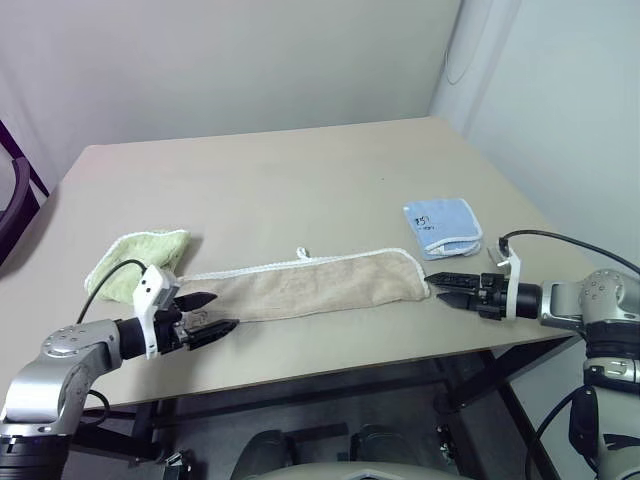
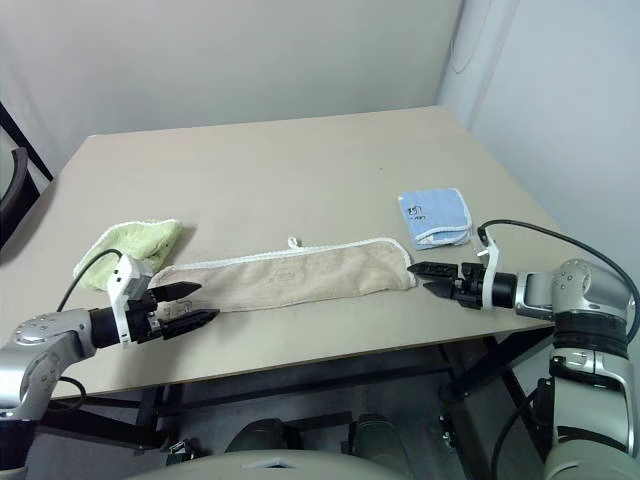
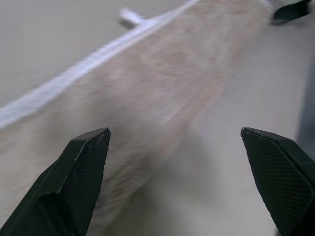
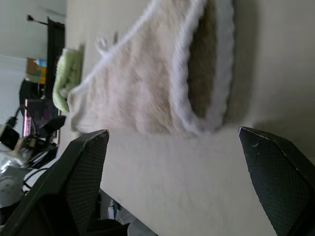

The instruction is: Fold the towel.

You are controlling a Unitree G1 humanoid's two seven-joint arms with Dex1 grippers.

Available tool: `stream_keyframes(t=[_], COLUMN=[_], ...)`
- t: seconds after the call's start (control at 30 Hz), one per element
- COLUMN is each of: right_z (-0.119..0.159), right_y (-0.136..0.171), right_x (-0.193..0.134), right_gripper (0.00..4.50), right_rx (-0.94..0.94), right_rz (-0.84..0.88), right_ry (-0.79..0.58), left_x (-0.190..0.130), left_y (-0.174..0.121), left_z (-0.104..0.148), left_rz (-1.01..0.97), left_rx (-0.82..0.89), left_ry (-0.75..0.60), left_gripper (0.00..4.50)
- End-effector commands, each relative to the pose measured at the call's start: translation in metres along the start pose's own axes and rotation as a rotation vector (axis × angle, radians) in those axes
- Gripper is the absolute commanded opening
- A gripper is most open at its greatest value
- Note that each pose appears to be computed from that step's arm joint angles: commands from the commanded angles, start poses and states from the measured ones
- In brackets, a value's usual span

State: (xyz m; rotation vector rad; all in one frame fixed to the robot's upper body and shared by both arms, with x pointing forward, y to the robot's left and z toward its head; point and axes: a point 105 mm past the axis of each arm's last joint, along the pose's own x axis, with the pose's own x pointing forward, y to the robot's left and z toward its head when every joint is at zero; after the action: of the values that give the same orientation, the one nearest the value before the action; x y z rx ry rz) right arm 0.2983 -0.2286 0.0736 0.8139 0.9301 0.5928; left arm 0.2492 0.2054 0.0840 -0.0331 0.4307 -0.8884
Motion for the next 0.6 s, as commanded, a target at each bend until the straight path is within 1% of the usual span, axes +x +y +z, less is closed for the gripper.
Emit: stream_keyframes(t=[0.03,0.2,0.3,0.43,0.47,0.53,0.57,0.6], right_z=[0.005,0.011,0.01,0.008,0.009,0.009,0.01,0.012], right_y=[0.014,0.018,0.019,0.011,0.008,0.007,0.006,0.004], right_x=[0.0,0.009,0.015,0.021,0.022,0.024,0.025,0.026], right_gripper=[4.42,4.42,4.42,4.42,4.04,3.55,3.13,2.84], right_rx=[-0.037,-0.04,-0.043,-0.028,-0.018,-0.018,-0.019,-0.011], right_rz=[0.034,0.051,0.046,0.002,-0.009,-0.012,-0.018,-0.029], right_ry=[-0.019,-0.047,-0.033,-0.021,-0.029,-0.03,-0.034,-0.048], left_x=[0.008,0.017,0.02,0.019,0.019,0.019,0.019,0.019], left_y=[-0.014,-0.018,-0.018,-0.014,-0.014,-0.014,-0.014,-0.014], left_z=[0.014,0.014,0.015,0.015,0.015,0.015,0.015,0.015], left_rz=[-0.061,-0.073,-0.075,-0.059,-0.056,-0.055,-0.055,-0.054], left_rx=[0.021,0.012,0.013,0.022,0.021,0.018,0.018,0.019], left_ry=[-0.027,-0.035,-0.035,-0.027,-0.028,-0.034,-0.034,-0.033], left_gripper=[4.5,4.5,4.5,4.5,4.5,4.5,4.5,4.5])
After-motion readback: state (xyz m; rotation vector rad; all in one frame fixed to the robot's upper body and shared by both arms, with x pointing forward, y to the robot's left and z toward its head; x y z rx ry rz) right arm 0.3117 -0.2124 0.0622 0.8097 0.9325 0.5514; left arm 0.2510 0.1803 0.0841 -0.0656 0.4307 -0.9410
